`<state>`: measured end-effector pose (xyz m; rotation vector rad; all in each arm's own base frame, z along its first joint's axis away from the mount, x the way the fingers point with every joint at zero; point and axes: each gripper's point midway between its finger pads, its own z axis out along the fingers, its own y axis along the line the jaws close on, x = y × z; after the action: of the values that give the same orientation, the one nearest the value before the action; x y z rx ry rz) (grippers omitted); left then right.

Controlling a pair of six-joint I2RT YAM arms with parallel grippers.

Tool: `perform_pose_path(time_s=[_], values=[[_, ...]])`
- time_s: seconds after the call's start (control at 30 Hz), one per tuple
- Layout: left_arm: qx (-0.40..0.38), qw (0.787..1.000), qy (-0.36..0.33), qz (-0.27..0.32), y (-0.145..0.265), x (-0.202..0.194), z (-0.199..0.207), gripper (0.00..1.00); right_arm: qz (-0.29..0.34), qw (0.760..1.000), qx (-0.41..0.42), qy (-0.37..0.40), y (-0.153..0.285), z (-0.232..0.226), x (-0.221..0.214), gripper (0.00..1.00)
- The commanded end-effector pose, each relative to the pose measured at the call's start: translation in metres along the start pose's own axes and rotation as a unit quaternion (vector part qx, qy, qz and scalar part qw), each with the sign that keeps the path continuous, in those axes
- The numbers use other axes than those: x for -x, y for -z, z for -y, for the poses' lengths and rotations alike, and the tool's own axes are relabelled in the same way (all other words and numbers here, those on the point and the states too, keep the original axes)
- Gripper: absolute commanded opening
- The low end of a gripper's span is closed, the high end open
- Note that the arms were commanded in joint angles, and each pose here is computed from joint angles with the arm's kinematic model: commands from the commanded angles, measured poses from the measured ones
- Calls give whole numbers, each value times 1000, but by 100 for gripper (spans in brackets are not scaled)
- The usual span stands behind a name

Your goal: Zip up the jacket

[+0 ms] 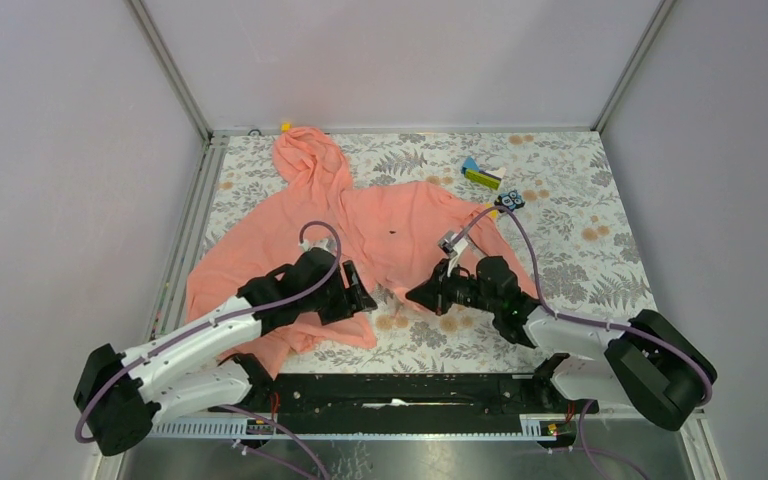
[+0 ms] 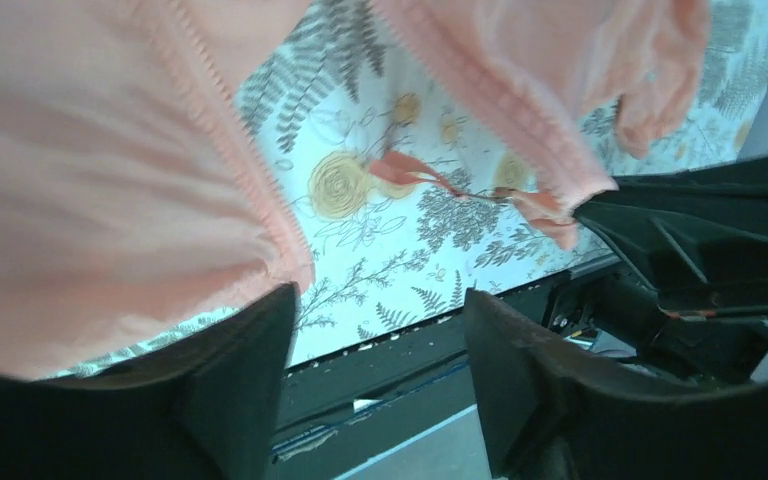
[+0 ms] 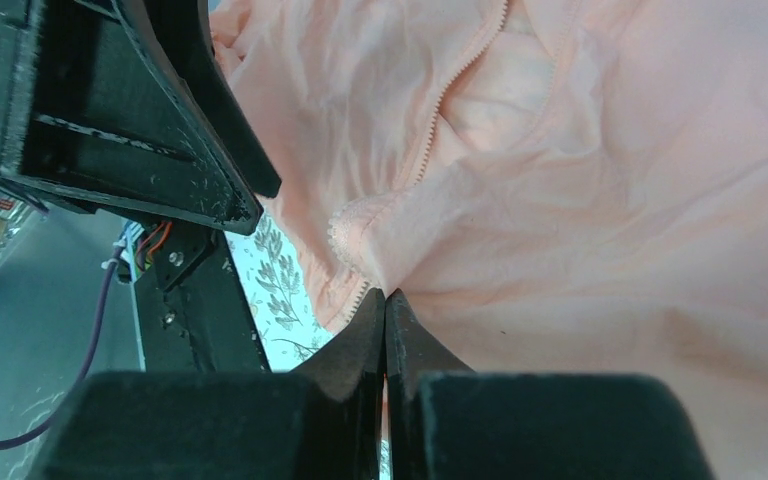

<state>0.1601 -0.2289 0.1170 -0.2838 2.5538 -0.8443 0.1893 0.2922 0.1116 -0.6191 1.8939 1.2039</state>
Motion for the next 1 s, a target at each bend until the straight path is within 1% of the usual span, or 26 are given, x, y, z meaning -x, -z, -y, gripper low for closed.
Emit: perform_pose_path(time_s=[0.0, 0.03, 0.1, 0.2, 0.27, 0.33, 0.4, 0.47, 0.63, 0.73, 0.8, 0.9, 0.97], values=[[54, 991, 73, -97, 1, -29, -13, 59, 30, 999, -21, 8, 6, 4, 6, 0], [69, 987, 88, -113, -1, -33, -17, 57, 34, 999, -27, 7, 7, 6, 7, 0], [107, 978, 121, -133, -2, -39, -26, 57, 38, 999, -31, 6, 8, 7, 8, 0], [149, 964, 169, -143, -6, -43, -34, 57, 39, 999, -33, 2, 11, 7, 5, 0], [167, 951, 212, -151, -10, -48, -38, 58, 37, 999, -33, -1, 13, 7, 2, 0], [178, 943, 235, -152, -17, -47, -38, 57, 39, 999, -35, -2, 16, 7, 2, 0], [200, 939, 238, -146, -22, -41, -39, 57, 44, 998, -40, -2, 18, 8, 3, 0], [238, 931, 236, -142, -23, -37, -42, 57, 53, 998, -44, 0, 21, 8, 6, 0], [316, 903, 248, -153, -31, -38, -53, 54, 70, 996, -59, -2, 28, 11, 9, 0], [328, 893, 261, -164, -36, -44, -55, 48, 75, 995, -66, -2, 30, 12, 9, 0], [331, 889, 275, -159, -35, -44, -54, 45, 78, 995, -68, -2, 31, 13, 10, 0], [332, 888, 288, -135, -32, -41, -58, 44, 80, 994, -69, -1, 32, 13, 11, 0], [331, 887, 291, -139, -34, -45, -62, 41, 80, 994, -71, -1, 32, 14, 11, 0]])
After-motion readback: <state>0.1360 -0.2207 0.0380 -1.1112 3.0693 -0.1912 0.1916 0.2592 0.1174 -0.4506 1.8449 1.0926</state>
